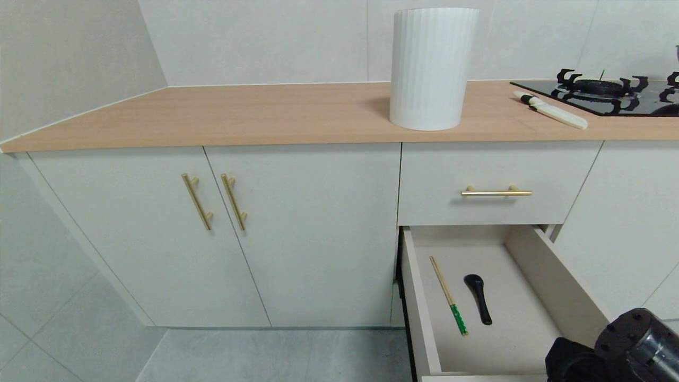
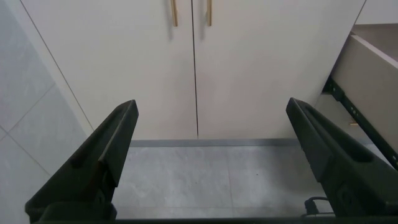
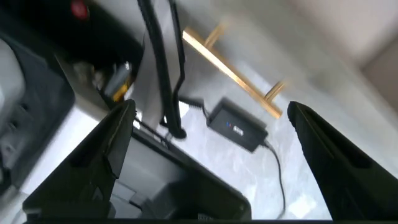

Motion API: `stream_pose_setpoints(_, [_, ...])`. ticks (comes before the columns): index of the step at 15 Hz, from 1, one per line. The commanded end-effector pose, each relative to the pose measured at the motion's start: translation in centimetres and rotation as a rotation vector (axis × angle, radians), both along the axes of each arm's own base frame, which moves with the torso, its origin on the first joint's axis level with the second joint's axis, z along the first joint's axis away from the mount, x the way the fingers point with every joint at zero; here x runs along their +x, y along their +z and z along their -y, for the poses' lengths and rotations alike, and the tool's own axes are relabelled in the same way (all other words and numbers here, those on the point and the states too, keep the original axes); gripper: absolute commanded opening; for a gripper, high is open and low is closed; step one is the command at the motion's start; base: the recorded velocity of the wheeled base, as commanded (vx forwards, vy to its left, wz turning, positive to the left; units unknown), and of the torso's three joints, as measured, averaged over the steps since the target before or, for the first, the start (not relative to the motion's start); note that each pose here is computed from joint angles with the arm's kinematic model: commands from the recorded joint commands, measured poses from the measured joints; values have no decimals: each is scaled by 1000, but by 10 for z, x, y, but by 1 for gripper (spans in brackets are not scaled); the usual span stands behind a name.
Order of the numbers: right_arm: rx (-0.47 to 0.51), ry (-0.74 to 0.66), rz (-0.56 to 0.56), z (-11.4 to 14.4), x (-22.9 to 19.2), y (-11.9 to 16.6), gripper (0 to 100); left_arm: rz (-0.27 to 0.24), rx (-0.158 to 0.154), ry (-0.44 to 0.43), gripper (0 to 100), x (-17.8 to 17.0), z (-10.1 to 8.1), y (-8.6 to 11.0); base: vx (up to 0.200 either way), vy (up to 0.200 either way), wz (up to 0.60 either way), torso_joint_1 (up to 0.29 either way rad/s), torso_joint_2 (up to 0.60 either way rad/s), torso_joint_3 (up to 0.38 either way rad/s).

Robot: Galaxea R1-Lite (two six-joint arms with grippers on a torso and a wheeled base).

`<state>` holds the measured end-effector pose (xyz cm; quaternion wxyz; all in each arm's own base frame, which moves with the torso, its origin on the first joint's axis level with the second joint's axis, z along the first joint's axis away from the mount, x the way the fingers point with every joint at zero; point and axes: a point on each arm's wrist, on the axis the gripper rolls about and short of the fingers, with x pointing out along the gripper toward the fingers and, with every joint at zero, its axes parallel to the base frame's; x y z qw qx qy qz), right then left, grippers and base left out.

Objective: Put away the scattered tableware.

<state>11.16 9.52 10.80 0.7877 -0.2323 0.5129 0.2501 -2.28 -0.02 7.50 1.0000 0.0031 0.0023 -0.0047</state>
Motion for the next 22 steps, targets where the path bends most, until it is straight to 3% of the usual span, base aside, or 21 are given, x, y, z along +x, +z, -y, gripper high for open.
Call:
stream_pose_setpoints(1, [-39, 3, -45, -3, 3, -9, 100, 0, 0, 0, 100, 0, 0, 0, 0, 0, 0, 0, 0, 0])
stream_pose_setpoints(5, [-83, -20, -86, -9, 12, -20, 100, 0, 0, 0, 100, 0, 0, 0, 0, 0, 0, 0, 0, 0])
stream_pose_setpoints(11, [-84, -257, -66, -26, 40, -30, 100, 0, 0, 0, 100, 0, 0, 0, 0, 0, 0, 0, 0, 0])
stream_pose_setpoints(22, [-3, -569, 26, -25, 88, -22, 100, 0, 0, 0, 100, 0, 0, 0, 0, 0, 0, 0, 0, 0])
